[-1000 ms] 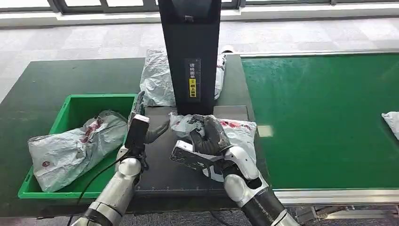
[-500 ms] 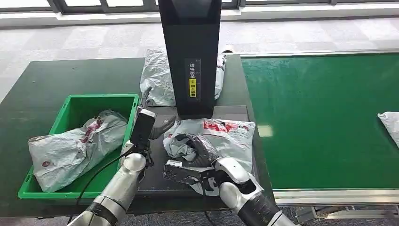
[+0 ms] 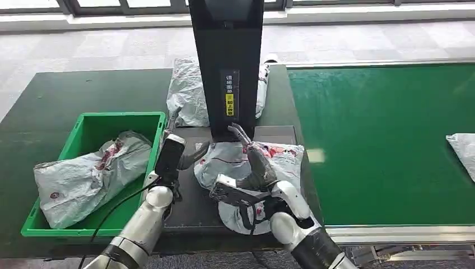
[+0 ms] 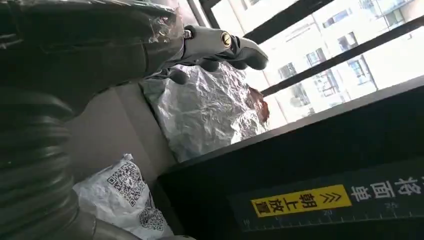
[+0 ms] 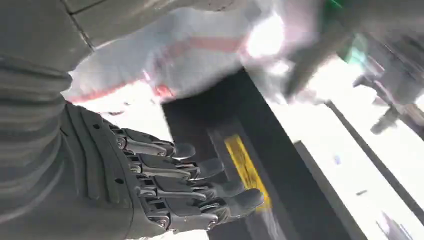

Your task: Moved the parcel from conveyor to table for the left to box.

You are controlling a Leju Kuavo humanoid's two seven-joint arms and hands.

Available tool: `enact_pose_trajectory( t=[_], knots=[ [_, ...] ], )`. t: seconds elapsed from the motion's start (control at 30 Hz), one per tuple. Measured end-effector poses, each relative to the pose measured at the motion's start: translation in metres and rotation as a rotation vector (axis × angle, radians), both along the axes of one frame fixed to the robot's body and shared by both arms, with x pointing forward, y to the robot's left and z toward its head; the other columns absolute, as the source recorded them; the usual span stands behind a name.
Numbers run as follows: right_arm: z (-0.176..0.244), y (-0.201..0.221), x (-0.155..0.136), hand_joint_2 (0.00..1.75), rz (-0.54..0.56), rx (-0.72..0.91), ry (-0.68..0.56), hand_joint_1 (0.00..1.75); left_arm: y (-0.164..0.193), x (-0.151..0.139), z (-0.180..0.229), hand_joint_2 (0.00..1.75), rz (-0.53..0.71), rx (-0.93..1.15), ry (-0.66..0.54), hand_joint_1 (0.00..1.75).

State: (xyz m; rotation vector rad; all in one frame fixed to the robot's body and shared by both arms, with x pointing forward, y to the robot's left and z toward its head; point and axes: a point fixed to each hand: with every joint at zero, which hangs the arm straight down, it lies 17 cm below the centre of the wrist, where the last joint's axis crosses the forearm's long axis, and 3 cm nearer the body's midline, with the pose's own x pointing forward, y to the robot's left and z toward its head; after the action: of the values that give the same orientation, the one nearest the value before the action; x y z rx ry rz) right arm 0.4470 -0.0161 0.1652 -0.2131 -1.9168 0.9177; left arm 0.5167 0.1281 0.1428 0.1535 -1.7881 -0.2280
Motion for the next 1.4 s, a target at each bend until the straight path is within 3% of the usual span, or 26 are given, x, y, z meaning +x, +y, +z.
enact_pose_trajectory(
  t=[0.17,0.37,0.53,0.7,0.93,0.97,1.0,1.13,1.27,1.33,1.4],
  knots=[
    [0.057,-0.043,0.004,1.75,-0.060,0.298,-0.114,0.00,-0.004,-0.002,-0.003,1.75,-0.039,0.027,-0.001,0.00],
    [0.084,-0.087,0.014,1.75,-0.108,0.549,-0.104,0.00,-0.033,-0.014,-0.013,1.75,-0.174,0.086,-0.006,0.00],
    [0.087,-0.116,0.026,1.75,-0.151,0.631,-0.083,0.00,-0.060,-0.028,-0.035,1.75,-0.312,0.234,0.012,0.00],
    [0.087,-0.133,0.032,1.75,-0.170,0.657,-0.077,0.00,-0.093,-0.056,-0.103,1.75,-0.543,0.644,0.107,0.00],
    [0.075,-0.146,0.032,1.75,-0.211,0.660,-0.040,0.00,-0.104,-0.067,-0.131,1.75,-0.700,0.814,0.155,0.00],
    [0.074,-0.147,0.031,1.75,-0.215,0.662,-0.039,0.00,-0.104,-0.066,-0.131,1.75,-0.705,0.820,0.156,1.68],
    [0.074,-0.147,0.031,1.75,-0.217,0.663,-0.038,0.00,-0.104,-0.065,-0.132,1.75,-0.710,0.829,0.156,1.75],
    [0.070,-0.151,0.028,1.75,-0.230,0.661,-0.032,0.00,-0.104,-0.063,-0.131,1.75,-0.712,0.846,0.143,1.75],
    [0.063,-0.157,0.021,1.75,-0.256,0.661,-0.016,0.00,-0.102,-0.047,-0.111,1.75,-0.631,0.854,0.070,1.75],
    [0.060,-0.160,0.016,1.75,-0.271,0.663,-0.007,0.00,-0.099,-0.032,-0.085,1.75,-0.525,0.817,-0.003,1.75],
    [0.059,-0.165,0.011,1.75,-0.295,0.675,-0.003,0.00,-0.088,-0.008,-0.036,1.75,-0.337,0.744,-0.119,1.75]
  ],
)
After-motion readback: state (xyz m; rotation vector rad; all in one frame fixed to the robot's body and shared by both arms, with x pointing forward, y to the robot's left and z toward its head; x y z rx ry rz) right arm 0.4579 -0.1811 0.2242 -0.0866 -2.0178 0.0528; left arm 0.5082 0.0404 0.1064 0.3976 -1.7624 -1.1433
